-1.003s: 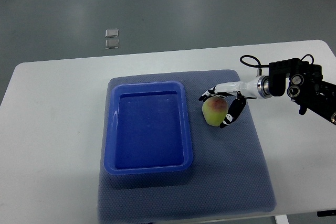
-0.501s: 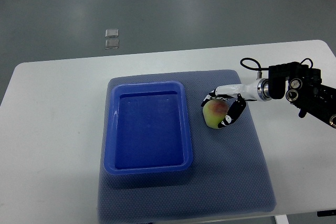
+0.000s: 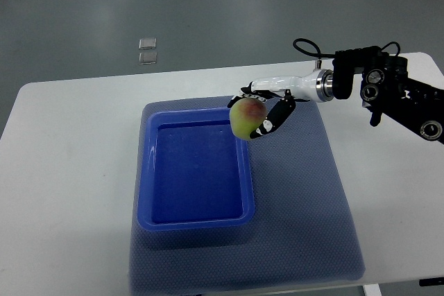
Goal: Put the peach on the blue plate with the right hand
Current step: 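Lift the peach and carry it over the blue tray, then lower the peach into the tray and open the right hand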
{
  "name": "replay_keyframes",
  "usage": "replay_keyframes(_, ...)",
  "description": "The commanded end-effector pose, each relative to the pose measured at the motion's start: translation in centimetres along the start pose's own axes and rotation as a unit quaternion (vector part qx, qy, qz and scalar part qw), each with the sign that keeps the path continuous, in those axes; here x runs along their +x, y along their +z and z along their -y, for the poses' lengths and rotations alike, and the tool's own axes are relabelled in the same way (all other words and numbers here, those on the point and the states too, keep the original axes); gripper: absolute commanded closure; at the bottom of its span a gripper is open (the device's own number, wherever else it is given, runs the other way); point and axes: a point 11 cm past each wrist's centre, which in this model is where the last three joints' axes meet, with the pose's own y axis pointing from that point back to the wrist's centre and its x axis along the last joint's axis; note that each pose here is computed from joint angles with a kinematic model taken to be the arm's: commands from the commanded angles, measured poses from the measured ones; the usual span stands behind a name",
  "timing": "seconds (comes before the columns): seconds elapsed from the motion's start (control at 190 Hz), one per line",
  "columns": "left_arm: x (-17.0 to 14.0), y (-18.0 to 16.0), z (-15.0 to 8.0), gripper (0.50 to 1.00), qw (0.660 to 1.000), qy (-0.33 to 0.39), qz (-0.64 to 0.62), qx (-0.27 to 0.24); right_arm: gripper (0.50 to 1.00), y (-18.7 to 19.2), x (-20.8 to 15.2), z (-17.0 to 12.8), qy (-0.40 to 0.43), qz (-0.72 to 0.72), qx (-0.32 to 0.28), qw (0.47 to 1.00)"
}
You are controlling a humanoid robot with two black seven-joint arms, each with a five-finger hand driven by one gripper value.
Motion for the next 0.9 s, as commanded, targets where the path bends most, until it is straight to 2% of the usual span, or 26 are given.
replay_keyframes(0.0,0.0,0.0,0.0,0.5,1.0,0.0,0.0,0.0,0.793,-2.4,-0.9,1.8,-0.015,-0.006,0.026,1.0)
replay_keyframes(0.053,0.0,0.0,0.0,0.5,1.0,0.0,0.0,0.0,0.793,-2.4,-0.9,1.8,-0.015,-0.006,0.026,1.0)
replay_keyframes(0.058,0.0,0.0,0.0,0.5,1.0,0.0,0.0,0.0,0.793,-3.4,-1.7,2.8,-0.024,-0.01,0.036,0.999)
replay_keyframes(0.111,0.0,0.0,0.0,0.5,1.0,0.0,0.0,0.0,0.793,-4.1,-2.5,3.6,-0.034,-0.013,0.041,0.998)
replay_keyframes(0.264,0.0,0.0,0.0,0.5,1.0,0.0,0.0,0.0,0.791,-3.8,-3.9,5.2,-0.052,-0.012,0.028,0.998)
replay_keyframes(0.269,0.0,0.0,0.0,0.5,1.0,0.0,0.0,0.0,0.783,-3.9,-4.8,6.3,-0.064,-0.013,0.022,0.998)
replay_keyframes(0.29,0.0,0.0,0.0,0.5,1.0,0.0,0.0,0.0,0.781,-4.0,-5.2,6.6,-0.068,-0.012,0.022,0.997)
replay_keyframes(0.385,0.0,0.0,0.0,0.5,1.0,0.0,0.0,0.0,0.779,-4.0,-5.5,7.0,-0.071,-0.011,0.02,0.997)
replay_keyframes(0.454,0.0,0.0,0.0,0.5,1.0,0.0,0.0,0.0,0.738,-4.3,-6.2,7.5,-0.077,-0.015,0.022,0.997)
replay_keyframes(0.501,0.0,0.0,0.0,0.5,1.0,0.0,0.0,0.0,0.738,-4.3,-6.2,7.5,-0.077,-0.015,0.022,0.997)
replay_keyframes(0.507,0.0,0.0,0.0,0.5,1.0,0.0,0.0,0.0,0.681,-4.3,-6.2,7.5,-0.077,-0.015,0.022,0.997)
replay_keyframes(0.544,0.0,0.0,0.0,0.5,1.0,0.0,0.0,0.0,0.63,-4.2,-6.3,7.5,-0.077,-0.014,0.022,0.997)
replay_keyframes(0.57,0.0,0.0,0.0,0.5,1.0,0.0,0.0,0.0,0.573,-4.2,-6.3,7.5,-0.078,-0.014,0.022,0.997)
replay_keyframes(0.897,0.0,0.0,0.0,0.5,1.0,0.0,0.001,0.0,0.568,-4.0,-6.1,7.1,-0.08,-0.004,0.026,0.996)
